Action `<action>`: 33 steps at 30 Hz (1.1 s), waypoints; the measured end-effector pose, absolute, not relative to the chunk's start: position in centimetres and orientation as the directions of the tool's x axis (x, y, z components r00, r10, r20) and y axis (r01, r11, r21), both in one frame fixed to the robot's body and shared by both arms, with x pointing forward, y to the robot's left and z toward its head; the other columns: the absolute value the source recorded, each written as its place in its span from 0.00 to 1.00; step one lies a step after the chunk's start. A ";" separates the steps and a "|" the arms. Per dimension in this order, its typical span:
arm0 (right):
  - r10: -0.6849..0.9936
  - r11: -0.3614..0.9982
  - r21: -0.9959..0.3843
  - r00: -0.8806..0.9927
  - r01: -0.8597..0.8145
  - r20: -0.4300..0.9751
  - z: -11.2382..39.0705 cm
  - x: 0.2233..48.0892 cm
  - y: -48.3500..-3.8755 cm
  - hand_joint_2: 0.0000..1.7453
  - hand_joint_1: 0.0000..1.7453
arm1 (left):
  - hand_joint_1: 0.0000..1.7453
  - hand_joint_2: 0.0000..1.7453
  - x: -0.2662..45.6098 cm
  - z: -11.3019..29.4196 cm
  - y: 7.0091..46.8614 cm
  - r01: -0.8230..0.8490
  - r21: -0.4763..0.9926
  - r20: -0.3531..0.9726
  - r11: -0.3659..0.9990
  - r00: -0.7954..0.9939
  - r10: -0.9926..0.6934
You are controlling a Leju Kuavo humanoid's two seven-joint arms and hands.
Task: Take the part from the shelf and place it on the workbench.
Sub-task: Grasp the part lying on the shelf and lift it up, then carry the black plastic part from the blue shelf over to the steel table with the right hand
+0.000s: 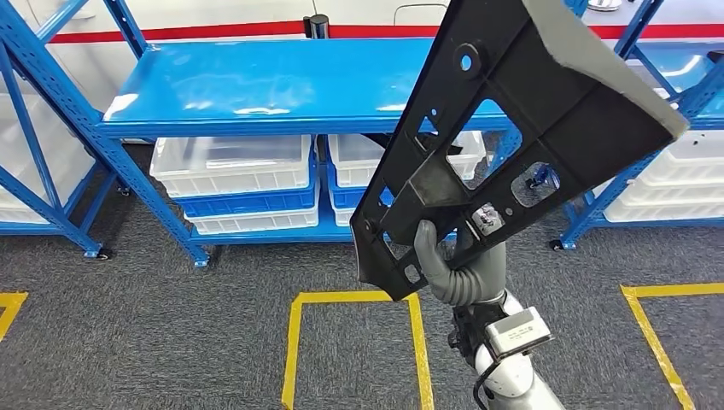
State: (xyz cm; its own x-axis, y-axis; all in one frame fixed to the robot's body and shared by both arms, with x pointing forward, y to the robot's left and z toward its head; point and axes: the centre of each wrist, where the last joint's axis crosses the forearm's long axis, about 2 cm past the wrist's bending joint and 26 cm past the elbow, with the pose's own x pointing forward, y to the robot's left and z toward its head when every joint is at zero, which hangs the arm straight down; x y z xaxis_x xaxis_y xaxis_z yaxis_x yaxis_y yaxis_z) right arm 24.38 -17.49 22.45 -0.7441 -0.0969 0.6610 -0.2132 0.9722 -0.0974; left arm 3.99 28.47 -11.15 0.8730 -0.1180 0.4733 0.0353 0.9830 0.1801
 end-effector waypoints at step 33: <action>-0.090 0.981 -0.082 -0.794 -0.173 0.602 23.2 24.1 -18.4 1.00 1.00 | 0.00 1.00 4.1 -11.1 28.0 0.046 0.172 0.474 0.984 0.872 -0.124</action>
